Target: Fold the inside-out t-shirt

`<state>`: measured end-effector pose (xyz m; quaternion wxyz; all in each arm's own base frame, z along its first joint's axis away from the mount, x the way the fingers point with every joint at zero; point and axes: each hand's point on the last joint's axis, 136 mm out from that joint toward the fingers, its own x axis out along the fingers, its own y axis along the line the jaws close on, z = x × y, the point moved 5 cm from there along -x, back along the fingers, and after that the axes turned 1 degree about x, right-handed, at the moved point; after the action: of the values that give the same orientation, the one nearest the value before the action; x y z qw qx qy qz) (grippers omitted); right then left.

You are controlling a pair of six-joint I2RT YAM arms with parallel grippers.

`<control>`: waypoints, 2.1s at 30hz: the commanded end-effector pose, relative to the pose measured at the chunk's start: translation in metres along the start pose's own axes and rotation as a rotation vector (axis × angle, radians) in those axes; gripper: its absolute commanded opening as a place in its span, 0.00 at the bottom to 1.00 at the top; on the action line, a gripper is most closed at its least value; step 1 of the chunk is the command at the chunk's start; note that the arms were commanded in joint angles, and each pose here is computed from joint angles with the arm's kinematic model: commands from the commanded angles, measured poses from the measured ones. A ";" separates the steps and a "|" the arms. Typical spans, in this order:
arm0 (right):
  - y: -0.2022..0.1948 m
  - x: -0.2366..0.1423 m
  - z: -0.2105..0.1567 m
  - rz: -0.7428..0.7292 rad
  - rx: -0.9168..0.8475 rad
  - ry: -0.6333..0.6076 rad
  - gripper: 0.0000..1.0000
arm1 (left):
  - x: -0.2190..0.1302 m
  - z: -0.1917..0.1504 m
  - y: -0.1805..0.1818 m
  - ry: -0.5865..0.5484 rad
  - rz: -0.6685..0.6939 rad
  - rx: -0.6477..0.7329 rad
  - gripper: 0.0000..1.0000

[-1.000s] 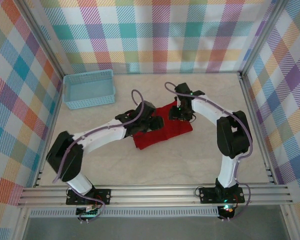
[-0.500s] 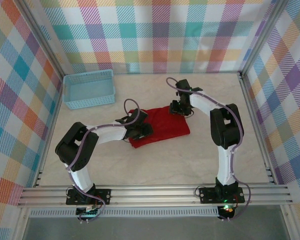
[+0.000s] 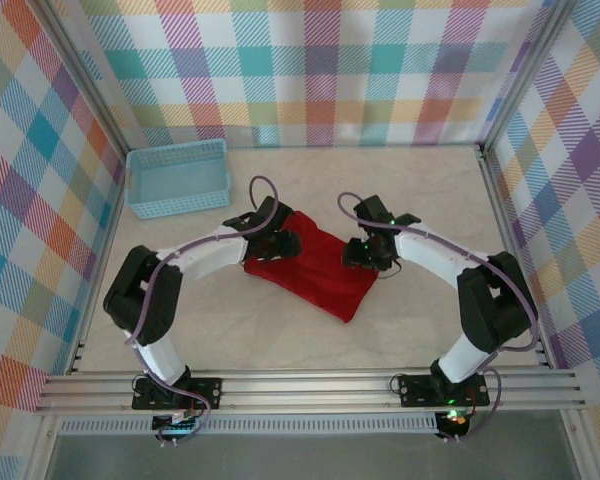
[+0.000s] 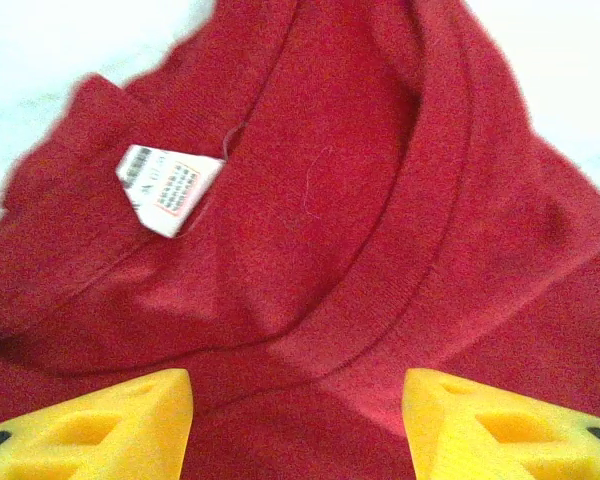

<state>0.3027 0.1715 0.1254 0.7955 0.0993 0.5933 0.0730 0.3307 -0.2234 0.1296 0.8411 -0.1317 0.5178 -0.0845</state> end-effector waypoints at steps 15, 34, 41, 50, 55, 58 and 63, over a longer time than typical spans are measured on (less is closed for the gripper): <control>-0.018 0.036 -0.036 -0.088 -0.018 0.133 0.58 | 0.042 -0.007 0.019 0.080 0.028 -0.107 0.57; -0.022 -0.003 0.015 0.060 0.139 -0.033 0.69 | 0.004 0.021 0.013 0.083 -0.025 -0.042 0.67; -0.019 0.034 0.032 0.072 0.157 0.036 0.65 | 0.047 0.022 -0.003 0.166 -0.121 -0.074 0.59; -0.012 0.069 0.046 0.067 0.162 0.092 0.63 | 0.086 0.027 -0.015 0.212 -0.174 -0.098 0.56; 0.002 0.085 0.045 0.055 0.125 0.141 0.57 | 0.101 0.020 -0.018 0.244 -0.174 -0.100 0.51; 0.009 0.093 0.041 0.050 0.109 0.164 0.52 | 0.105 0.015 -0.023 0.255 -0.173 -0.088 0.47; 0.026 0.097 0.038 0.054 0.072 0.164 0.42 | 0.104 0.008 -0.030 0.249 -0.183 -0.078 0.40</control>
<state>0.3610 0.1660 0.0691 0.7370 0.1221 0.6648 -0.0034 0.3945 -0.2500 0.0732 0.7674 -0.1968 0.5986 -0.1183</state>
